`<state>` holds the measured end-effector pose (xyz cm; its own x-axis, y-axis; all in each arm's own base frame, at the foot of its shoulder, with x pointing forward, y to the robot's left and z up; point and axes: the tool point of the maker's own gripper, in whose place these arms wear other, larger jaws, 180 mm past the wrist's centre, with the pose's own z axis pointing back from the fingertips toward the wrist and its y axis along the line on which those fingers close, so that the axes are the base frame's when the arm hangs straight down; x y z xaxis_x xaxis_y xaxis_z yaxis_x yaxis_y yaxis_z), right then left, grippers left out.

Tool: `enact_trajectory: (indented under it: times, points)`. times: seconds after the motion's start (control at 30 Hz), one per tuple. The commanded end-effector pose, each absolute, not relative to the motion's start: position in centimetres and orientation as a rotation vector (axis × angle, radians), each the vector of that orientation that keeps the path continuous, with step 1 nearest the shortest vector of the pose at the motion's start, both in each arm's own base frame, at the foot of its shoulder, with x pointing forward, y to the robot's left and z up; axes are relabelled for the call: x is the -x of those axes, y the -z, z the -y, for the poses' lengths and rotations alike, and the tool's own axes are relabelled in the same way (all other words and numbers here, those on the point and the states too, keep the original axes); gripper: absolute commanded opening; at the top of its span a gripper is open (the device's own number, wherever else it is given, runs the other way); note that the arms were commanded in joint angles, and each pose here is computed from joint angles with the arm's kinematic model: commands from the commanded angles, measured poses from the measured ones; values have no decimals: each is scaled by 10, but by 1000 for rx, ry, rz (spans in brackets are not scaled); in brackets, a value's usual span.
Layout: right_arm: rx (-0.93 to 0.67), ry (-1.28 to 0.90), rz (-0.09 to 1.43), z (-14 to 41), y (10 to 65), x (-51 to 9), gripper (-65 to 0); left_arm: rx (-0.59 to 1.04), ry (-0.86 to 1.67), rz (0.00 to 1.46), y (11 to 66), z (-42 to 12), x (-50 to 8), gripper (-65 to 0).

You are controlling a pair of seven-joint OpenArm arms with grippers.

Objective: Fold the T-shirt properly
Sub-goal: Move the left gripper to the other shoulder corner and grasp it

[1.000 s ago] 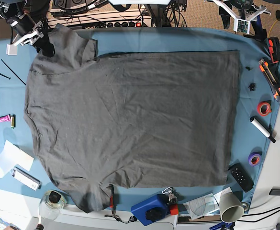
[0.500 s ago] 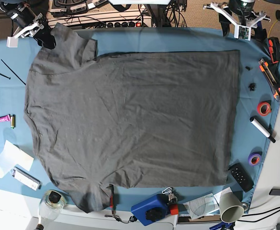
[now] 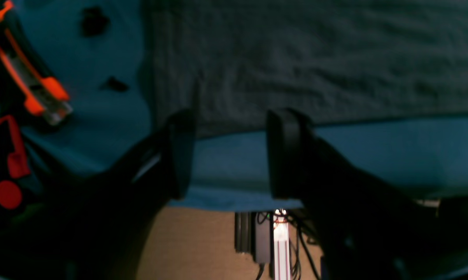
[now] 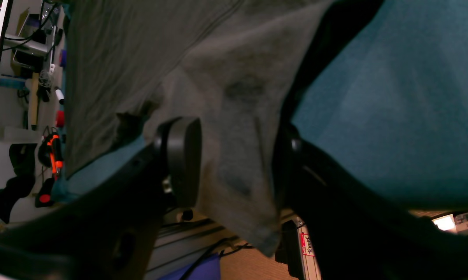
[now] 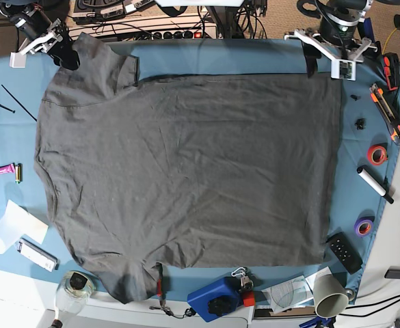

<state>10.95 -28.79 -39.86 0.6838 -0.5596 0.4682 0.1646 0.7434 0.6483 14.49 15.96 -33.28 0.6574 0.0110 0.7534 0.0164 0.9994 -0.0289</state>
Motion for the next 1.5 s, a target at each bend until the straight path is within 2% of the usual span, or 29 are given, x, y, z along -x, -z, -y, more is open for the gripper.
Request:
enact_trajectory:
  times: [0.0, 0.13, 0.43, 0.67, 0.77, 0.87, 1.0, 1.23, 1.47]
  points:
    - [-553, 413, 517, 284, 423, -78, -355, 41, -16, 895, 324, -160, -149, -338]
    - [-552, 412, 517, 285, 423, -78, -355, 15, -157, 930, 320, -170, -155, -338]
    - [-550, 404, 505, 285, 423, -77, -355, 45, -343, 897, 333, -173, -161, -338]
    - [-551, 402, 499, 285, 423, -76, -355, 44, -471, 876, 352, -210, -158, -338]
    - [-551, 402, 499, 285, 423, -76, -355, 102, -531, 891, 347, -219, -156, -338]
    - [-551, 402, 500, 285, 423, -76, -355, 194, -532, 940, 336, -216, -159, -338]
    - [-551, 402, 500, 285, 423, -76, -355, 308, -506, 926, 344, -200, -159, -338]
    - [-551, 402, 498, 285, 423, -76, -355, 367, -550, 856, 387, -196, -165, -338]
    - [-551, 402, 494, 284, 424, -74, -355, 320, -544, 838, 393, -202, -162, -338]
